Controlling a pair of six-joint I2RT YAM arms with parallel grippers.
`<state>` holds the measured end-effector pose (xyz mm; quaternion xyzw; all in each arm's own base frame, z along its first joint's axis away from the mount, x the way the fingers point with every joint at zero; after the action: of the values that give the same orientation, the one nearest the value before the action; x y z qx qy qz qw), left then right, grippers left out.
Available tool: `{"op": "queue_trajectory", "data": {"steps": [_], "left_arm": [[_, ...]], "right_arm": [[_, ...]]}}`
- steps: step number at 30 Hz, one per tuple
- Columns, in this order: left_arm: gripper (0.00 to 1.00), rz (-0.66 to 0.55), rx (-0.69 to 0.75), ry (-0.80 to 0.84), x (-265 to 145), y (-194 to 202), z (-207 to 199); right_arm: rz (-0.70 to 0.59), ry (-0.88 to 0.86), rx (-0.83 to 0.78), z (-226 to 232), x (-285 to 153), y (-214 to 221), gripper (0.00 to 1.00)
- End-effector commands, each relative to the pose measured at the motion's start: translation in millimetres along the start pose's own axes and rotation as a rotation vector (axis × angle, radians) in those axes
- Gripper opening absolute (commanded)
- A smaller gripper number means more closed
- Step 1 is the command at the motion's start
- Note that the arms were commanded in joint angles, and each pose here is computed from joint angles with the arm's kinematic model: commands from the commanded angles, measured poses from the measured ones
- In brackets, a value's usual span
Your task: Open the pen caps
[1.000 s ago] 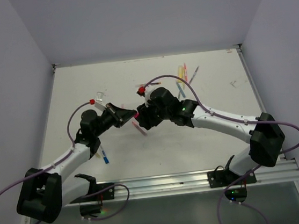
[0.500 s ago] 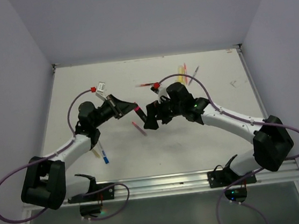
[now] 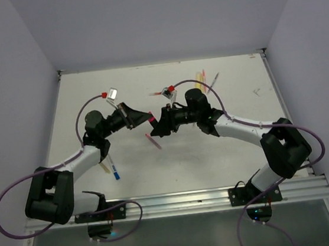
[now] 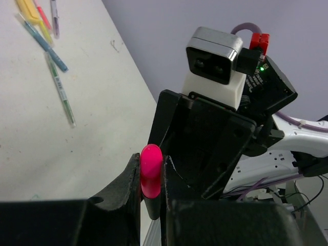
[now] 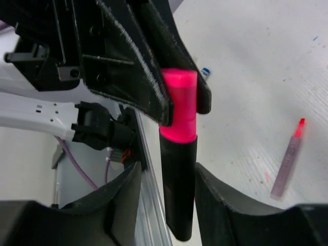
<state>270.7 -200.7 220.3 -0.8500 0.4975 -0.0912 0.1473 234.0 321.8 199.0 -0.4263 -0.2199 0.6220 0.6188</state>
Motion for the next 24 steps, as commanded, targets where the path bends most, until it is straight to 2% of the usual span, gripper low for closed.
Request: {"op": "queue_trajectory", "data": {"steps": [1,2,4,6,7,11,12,14,17,18,19,21,22,24], "left_arm": [[0.0,0.0,0.027,0.088,-3,0,-14],[0.0,0.0,0.023,0.091,-3,0,-13],[0.0,-0.003,0.025,0.114,-4,0,-16],[0.0,0.002,0.007,0.123,-7,3,-14],[0.0,-0.007,0.022,0.139,-8,1,-16],[0.0,-0.042,0.037,0.186,-16,-1,-20],[0.0,-0.082,0.01,0.181,-22,-3,-15],[0.0,-0.135,0.05,0.236,-27,-11,-24],[0.0,-0.15,0.054,0.264,-27,-29,-24],[0.0,-0.164,-0.008,0.254,-27,-37,-14],[0.0,-0.194,0.024,0.307,-30,-45,-22],[0.0,-0.234,-0.055,0.331,-32,-64,-10],[0.0,-0.247,-0.02,0.381,-34,-73,-17],[0.0,-0.282,-0.059,0.393,-36,-89,-4]], "right_arm": [[-0.095,-0.116,-0.028,15,6,-24,0.46],[-0.098,-0.118,-0.02,14,7,-23,0.41],[-0.113,-0.128,-0.012,14,8,-24,0.36],[-0.124,-0.143,-0.001,16,8,-25,0.22],[-0.123,-0.144,0.005,16,8,-25,0.0],[-0.106,-0.13,0.05,10,11,-17,0.0],[-0.097,-0.117,0.083,7,12,-11,0.0],[-0.087,-0.12,0.111,5,13,-4,0.0],[-0.07,-0.163,0.182,8,12,10,0.0],[-0.048,-0.157,0.214,7,11,19,0.0],[-0.045,-0.159,0.215,9,10,21,0.0],[-0.011,-0.151,0.243,11,7,38,0.0],[-0.004,-0.165,0.243,15,6,42,0.0],[0.01,-0.159,0.27,20,1,54,0.0]]}}
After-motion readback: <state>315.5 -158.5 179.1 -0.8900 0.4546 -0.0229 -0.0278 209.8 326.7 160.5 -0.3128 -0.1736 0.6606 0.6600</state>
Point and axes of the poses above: each gripper's point midway between its finger pads, its own x axis out along the fingers, its own z axis along the line the jaws close on, y = z × x, the point moved 4 cm from there along -x, back along the fingers, and after that the axes turned 12 degrees about -x, right-handed, at the moved point
